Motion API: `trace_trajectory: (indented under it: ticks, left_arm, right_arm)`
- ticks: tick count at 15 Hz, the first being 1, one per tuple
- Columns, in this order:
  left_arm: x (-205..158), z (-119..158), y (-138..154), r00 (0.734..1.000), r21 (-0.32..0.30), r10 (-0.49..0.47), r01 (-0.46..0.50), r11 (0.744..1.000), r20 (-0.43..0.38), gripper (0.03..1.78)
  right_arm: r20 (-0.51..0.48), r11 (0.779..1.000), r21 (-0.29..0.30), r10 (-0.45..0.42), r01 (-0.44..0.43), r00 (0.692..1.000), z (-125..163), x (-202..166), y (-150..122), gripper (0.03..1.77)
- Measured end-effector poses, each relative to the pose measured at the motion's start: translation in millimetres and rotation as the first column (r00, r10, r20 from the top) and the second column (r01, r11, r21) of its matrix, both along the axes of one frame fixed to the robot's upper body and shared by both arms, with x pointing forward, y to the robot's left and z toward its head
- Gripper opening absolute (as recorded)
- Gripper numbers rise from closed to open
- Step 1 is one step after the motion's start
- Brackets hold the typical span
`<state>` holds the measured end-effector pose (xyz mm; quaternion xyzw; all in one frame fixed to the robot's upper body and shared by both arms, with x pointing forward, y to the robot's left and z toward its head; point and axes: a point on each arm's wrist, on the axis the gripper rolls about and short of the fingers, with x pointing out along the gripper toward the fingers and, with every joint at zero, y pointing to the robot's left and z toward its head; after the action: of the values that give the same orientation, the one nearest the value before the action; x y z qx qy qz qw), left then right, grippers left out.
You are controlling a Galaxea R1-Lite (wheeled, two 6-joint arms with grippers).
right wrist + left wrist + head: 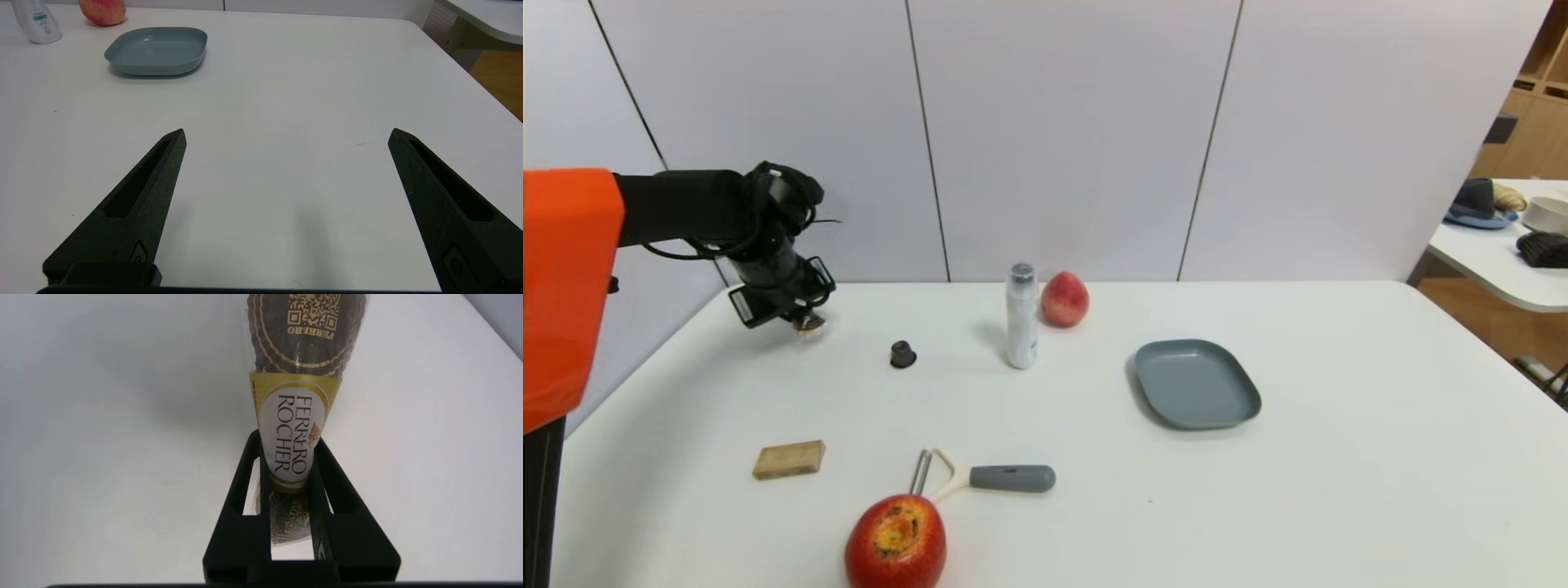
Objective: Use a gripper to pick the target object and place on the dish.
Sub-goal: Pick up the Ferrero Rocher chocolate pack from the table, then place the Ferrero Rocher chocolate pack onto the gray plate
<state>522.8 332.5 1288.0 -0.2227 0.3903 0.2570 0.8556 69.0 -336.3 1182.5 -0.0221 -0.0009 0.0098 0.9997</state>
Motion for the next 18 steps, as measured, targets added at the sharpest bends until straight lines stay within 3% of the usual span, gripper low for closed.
trace_trajectory:
  ticks: [3,4,6,9,13,16,18]
  left_arm:
    - [-12,21,-1,0.984,0.056,-0.179,0.180,0.982,-0.014,0.30]
    - [-14,26,-2,0.970,0.084,-0.241,0.242,0.967,-0.023,0.30]
    - [-17,34,-9,0.922,0.145,-0.384,0.387,0.911,-0.045,0.29]
    - [-20,41,-35,0.780,0.177,-0.624,0.621,0.764,-0.047,0.28]
    - [-21,43,-79,0.542,0.213,-0.840,0.822,0.529,-0.006,0.28]
    - [-22,42,-114,0.404,0.253,-0.914,0.881,0.399,0.033,0.28]
    - [-23,40,-140,0.321,0.283,-0.945,0.902,0.325,0.064,0.28]
  right_arm:
    - [0.000,1.000,0.000,0.000,0.000,1.000,0,0,0,1.71]
    - [0.000,1.000,0.000,0.000,0.000,1.000,0,0,0,1.71]
    - [0.000,1.000,0.000,0.000,0.000,1.000,0,0,0,1.71]
    - [0.000,1.000,0.000,0.000,0.000,1.000,0,0,0,1.71]
    - [0.000,1.000,0.001,0.000,0.000,1.000,0,0,0,1.71]
    - [0.000,1.000,0.000,0.000,0.000,1.000,0,0,0,1.71]
    - [0.000,1.000,0.000,0.000,0.000,1.000,0,0,0,1.71]
